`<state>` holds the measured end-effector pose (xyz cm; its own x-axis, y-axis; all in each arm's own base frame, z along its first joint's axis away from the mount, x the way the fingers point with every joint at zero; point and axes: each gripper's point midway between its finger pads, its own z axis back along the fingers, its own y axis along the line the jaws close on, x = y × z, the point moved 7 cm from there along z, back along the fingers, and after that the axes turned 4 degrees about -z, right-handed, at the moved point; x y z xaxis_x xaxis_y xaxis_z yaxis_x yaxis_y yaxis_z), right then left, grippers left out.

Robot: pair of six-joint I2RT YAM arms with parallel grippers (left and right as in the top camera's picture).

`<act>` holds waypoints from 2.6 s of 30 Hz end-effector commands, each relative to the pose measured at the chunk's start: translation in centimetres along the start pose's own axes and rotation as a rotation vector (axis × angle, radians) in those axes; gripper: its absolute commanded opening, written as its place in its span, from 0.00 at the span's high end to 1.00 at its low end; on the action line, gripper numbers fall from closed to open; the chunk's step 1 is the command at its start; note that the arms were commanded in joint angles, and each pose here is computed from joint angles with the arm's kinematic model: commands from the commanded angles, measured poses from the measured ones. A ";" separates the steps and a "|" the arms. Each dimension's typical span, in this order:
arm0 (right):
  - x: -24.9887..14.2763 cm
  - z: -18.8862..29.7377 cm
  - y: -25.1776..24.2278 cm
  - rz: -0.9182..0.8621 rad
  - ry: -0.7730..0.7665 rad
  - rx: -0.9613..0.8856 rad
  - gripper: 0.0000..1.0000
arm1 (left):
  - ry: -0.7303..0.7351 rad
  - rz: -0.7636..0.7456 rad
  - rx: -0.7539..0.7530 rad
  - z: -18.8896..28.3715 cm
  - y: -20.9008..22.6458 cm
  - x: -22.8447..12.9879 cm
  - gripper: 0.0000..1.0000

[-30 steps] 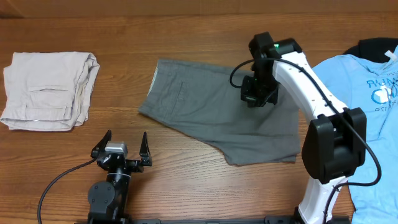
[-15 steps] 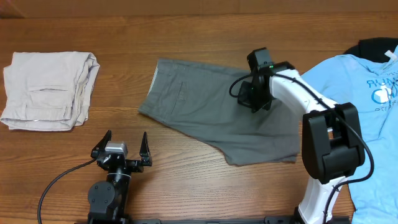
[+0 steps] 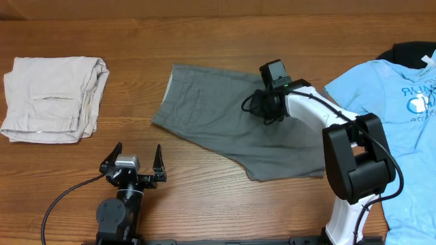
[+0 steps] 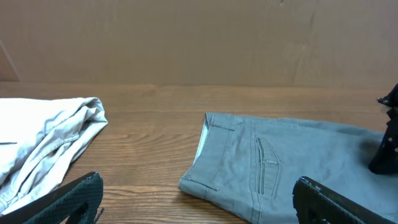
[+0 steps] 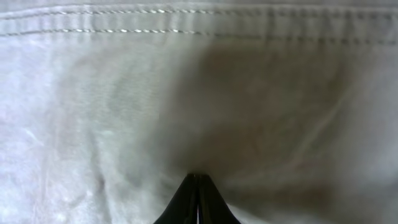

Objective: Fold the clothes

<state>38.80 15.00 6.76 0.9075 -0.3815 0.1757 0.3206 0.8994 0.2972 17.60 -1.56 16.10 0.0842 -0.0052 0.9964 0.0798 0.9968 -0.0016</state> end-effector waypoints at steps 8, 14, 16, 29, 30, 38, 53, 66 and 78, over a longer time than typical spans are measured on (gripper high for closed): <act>-2.6 -4.1 1.4 0.064 -0.002 -0.011 0.90 | -0.010 0.009 0.000 0.0 0.0 0.1 0.00; -3.2 -4.7 2.9 0.114 -0.022 0.029 0.87 | -0.010 0.009 0.000 0.0 0.0 0.1 0.00; -3.5 -4.7 3.8 0.177 -0.024 0.063 0.87 | -0.010 0.009 0.000 0.0 0.0 0.1 0.00; -5.1 -4.7 6.5 0.350 -0.042 0.140 0.81 | -0.010 0.009 0.000 0.0 0.0 0.1 0.00; -5.1 -4.7 6.5 0.350 -0.045 0.143 0.78 | -0.010 0.009 0.000 0.0 0.0 0.1 0.00; -2.4 -1.9 6.7 0.312 -0.067 0.137 0.52 | -0.010 0.009 0.000 0.0 0.0 0.1 0.00; -3.8 14.7 1.1 0.216 0.114 -0.110 0.93 | -0.010 0.009 0.000 0.0 0.0 0.1 0.00; -6.9 9.4 -4.2 0.047 0.241 -0.247 0.96 | -0.010 0.009 0.000 0.0 0.0 0.1 0.00; -7.3 6.8 -7.9 -0.072 0.263 -0.290 0.96 | -0.010 0.009 0.000 0.0 0.0 0.1 0.00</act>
<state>28.15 9.62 10.64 0.9174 -0.3882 -0.0878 0.3923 0.9192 0.0345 17.60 -1.56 16.10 0.0842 -0.0052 0.9964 0.0798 0.9968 -0.0016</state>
